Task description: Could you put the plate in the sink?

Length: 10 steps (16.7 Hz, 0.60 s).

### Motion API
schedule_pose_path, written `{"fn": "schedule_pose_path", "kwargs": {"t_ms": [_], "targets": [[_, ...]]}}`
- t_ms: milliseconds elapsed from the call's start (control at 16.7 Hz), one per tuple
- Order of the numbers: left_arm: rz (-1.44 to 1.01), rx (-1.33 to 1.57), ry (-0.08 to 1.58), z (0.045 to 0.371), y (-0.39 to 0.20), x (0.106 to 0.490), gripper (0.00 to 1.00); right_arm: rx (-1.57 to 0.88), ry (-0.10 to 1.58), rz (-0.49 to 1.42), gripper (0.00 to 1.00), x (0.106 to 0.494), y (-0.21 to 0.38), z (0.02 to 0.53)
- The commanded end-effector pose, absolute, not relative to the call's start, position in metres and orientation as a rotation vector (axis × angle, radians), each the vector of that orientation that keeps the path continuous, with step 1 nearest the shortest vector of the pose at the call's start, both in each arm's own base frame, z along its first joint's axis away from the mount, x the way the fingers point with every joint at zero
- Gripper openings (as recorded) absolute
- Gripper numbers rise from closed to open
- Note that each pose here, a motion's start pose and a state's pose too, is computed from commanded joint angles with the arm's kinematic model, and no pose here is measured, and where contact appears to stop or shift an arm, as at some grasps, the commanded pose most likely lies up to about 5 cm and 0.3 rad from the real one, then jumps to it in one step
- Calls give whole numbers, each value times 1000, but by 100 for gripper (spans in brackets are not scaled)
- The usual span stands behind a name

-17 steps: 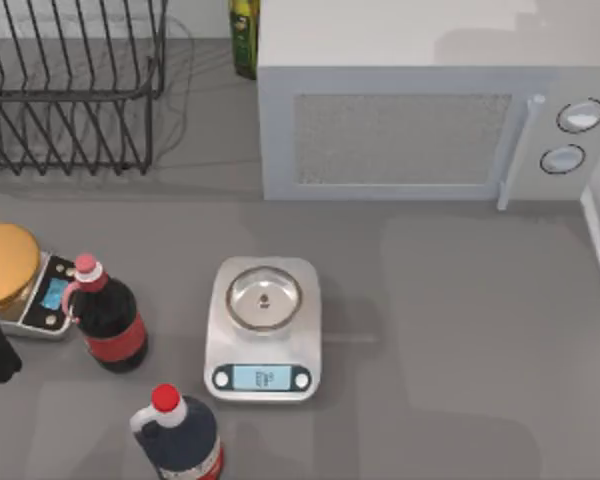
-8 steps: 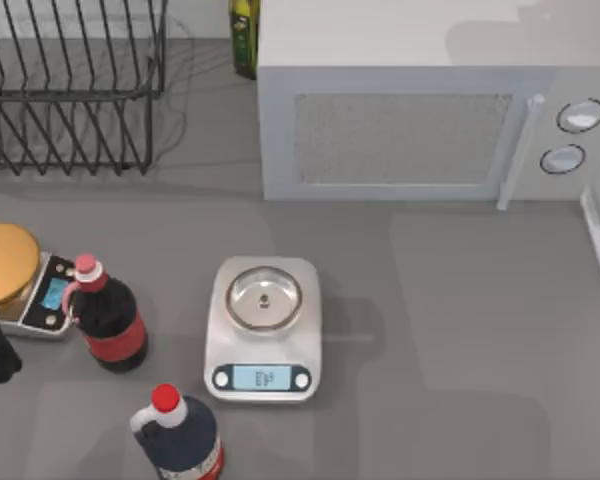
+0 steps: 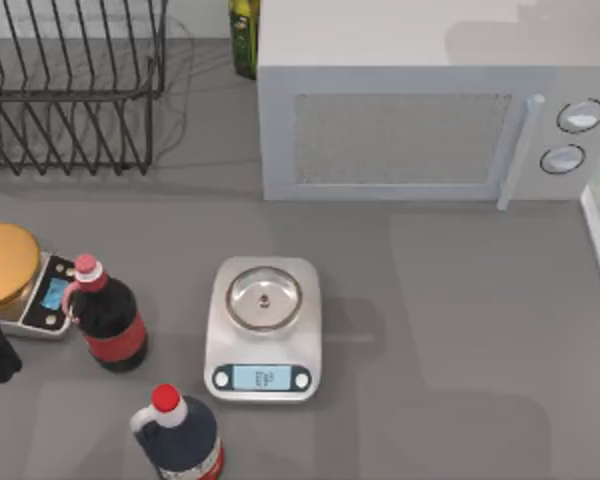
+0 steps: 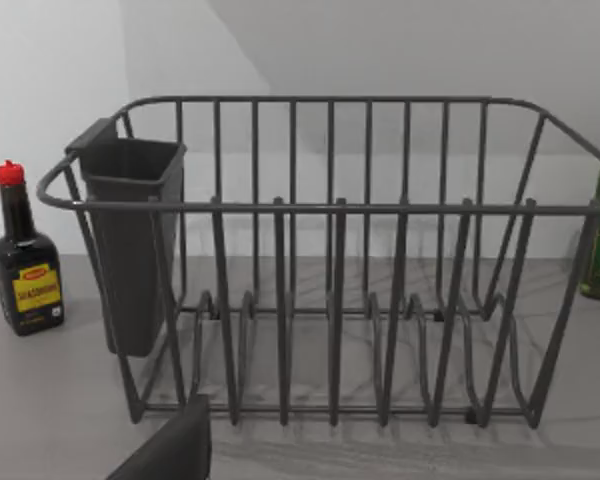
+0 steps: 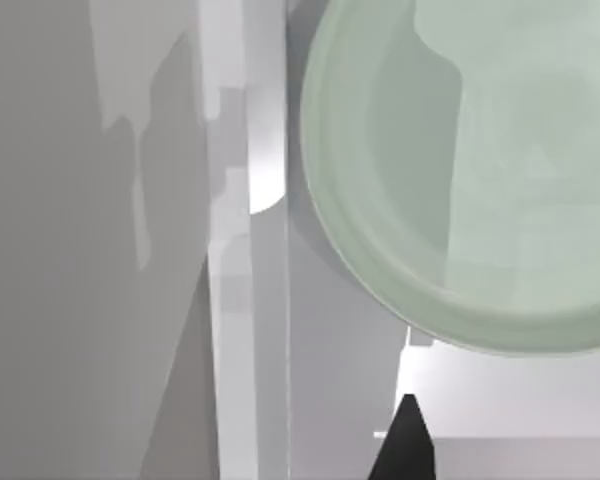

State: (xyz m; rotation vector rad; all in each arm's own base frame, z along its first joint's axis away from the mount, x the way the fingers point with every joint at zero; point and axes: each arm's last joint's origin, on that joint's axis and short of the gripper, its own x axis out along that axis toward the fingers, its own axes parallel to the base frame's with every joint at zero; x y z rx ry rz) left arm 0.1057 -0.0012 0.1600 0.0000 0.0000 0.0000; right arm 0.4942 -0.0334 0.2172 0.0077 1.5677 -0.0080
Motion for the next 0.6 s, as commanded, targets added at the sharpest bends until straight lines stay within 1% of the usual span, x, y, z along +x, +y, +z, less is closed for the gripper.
{"fn": "schedule_pose_path", "kwargs": {"t_ms": [240,300,600], "targets": [[0,0,0,160,-1,106,100,8,1568,-8,98,494,-33,217],[0,0,0,160,-1,106,100,8,1568,-8,100,494,-33,217],[0,0,0,160,-1,106,100,8,1568,-8,100,494,-33,217]]}}
